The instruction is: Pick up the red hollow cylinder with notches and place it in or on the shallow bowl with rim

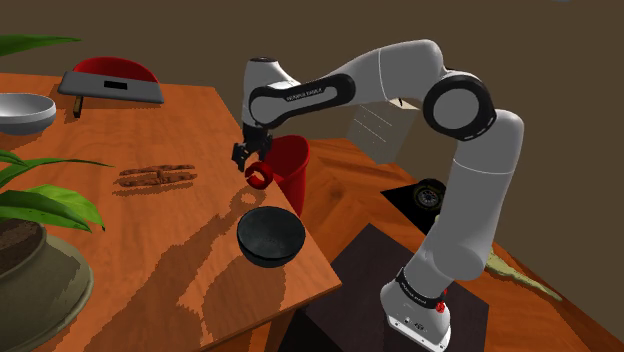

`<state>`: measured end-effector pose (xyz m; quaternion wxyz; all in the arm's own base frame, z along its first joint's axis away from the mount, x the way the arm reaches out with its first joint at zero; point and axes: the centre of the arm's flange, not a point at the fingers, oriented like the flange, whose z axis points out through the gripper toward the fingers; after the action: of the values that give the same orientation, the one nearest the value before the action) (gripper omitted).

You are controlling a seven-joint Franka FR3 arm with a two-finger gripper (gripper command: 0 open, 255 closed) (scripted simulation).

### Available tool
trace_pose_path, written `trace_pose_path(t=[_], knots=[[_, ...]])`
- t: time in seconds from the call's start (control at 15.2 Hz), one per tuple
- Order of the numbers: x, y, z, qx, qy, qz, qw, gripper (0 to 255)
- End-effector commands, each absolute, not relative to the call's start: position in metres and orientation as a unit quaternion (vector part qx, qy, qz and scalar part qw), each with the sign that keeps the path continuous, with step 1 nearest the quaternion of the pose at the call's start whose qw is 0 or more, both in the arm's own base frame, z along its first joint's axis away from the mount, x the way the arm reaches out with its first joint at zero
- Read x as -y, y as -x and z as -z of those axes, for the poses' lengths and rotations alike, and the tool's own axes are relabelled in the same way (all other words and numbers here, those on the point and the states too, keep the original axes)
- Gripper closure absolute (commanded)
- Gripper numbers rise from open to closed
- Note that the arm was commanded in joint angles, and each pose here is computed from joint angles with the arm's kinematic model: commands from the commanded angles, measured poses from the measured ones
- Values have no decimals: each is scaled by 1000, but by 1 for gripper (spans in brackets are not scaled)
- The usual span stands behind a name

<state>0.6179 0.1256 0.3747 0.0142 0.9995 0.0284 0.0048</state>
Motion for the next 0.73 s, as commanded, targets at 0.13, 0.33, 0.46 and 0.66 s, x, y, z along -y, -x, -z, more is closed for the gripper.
trace_pose_path(t=[0.13,0.33,0.46,0.66], knots=[[-125,-618,-366,-28,-999,-5,14,0],[-125,-618,-366,-28,-999,-5,14,0],[-125,-618,-366,-28,-999,-5,14,0],[-125,-618,-366,-28,-999,-5,14,255]])
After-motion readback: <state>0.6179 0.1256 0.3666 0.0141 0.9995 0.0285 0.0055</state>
